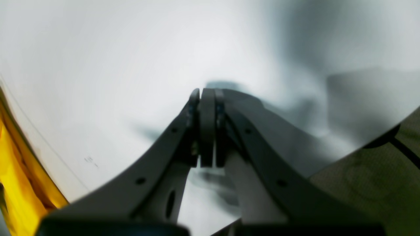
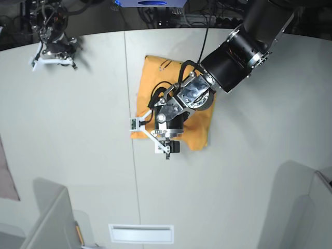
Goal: Fold the T-shirt properly
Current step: 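Fold the collar edge over the bundle with the left gripper and release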
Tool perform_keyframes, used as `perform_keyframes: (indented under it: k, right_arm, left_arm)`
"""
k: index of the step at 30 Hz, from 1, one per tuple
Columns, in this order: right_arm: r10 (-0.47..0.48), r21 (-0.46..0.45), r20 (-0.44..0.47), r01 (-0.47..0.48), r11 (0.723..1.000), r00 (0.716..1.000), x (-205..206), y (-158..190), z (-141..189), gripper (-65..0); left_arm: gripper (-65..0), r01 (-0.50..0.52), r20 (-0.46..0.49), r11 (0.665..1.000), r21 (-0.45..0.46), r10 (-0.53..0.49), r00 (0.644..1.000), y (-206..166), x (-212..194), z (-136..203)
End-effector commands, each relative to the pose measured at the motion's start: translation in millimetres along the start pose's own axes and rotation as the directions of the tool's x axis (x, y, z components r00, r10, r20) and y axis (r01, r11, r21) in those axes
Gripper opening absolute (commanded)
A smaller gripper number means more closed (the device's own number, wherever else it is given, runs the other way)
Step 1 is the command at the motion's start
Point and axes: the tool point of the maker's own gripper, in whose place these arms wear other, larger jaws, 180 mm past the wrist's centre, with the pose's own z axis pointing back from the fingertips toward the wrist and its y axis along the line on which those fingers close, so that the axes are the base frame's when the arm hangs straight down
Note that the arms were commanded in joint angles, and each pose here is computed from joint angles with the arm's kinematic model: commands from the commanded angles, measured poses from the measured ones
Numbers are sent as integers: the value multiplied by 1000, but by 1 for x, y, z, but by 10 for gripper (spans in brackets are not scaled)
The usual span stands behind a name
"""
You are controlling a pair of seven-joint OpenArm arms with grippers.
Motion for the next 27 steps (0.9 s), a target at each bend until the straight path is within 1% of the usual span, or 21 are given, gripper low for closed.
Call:
perform_keyframes:
  k: [1,4,9,12,14,16,17,19,21,22,23,24,25,26,27]
  right_arm:
    - [9,-4,-13,-9,1000,1000,-1,-2,2,-650]
    - [9,-4,-13,-9,1000,1000,-1,-2,2,-650]
    - [28,2,-20,-28,1000,999,-3,-1,2,-650]
    - [65,30,-36,-64,998,997,-6,11,-1,-650]
    - [97,63,-54,-93,994,994,-13,24,-2,-650]
    - [115,100,-61,-108,989,992,-18,39,-2,-650]
    - [131,110,-58,-124,986,990,-20,44,-1,-650]
    - [184,134,-33,-178,975,982,-20,58,1,-650]
    - [236,157,-8,-232,960,972,-22,72,5,-650]
    - [262,165,2,-258,952,965,-24,76,7,-650]
    - [284,176,12,-282,943,959,-26,82,10,-650]
    - [298,185,21,-296,937,954,-27,86,13,-650]
    - [308,191,28,-308,932,951,-27,89,15,-650]
    - [316,199,37,-317,927,948,-27,93,17,-650]
    - [328,201,45,-330,922,944,-28,94,20,-650]
  left_arm:
    - [-146,8,30,1000,21,-9,1000,14,9,8]
    - [-146,4,34,998,58,-6,999,34,7,15]
    - [-146,17,64,989,146,-26,998,59,5,38]
    - [-146,22,71,984,175,-35,997,64,1,46]
    - [-148,19,57,980,198,-31,998,68,-5,53]
    - [-148,-28,73,972,231,12,997,78,-10,67]
    - [-148,-62,95,972,226,41,995,77,-12,71]
    - [-150,-111,148,968,224,79,986,76,-16,83]
    - [-155,-140,179,963,229,100,979,75,-19,93]
    - [-179,-152,184,962,229,111,977,71,-23,97]
    - [-229,-171,196,956,239,125,973,71,-28,103]
    - [-293,-193,205,952,239,145,968,69,-34,106]
    - [-370,-221,214,947,234,172,962,65,-43,108]
    - [-464,-249,216,940,233,200,956,62,-52,110]
    - [-573,-280,215,933,227,232,949,56,-63,110]
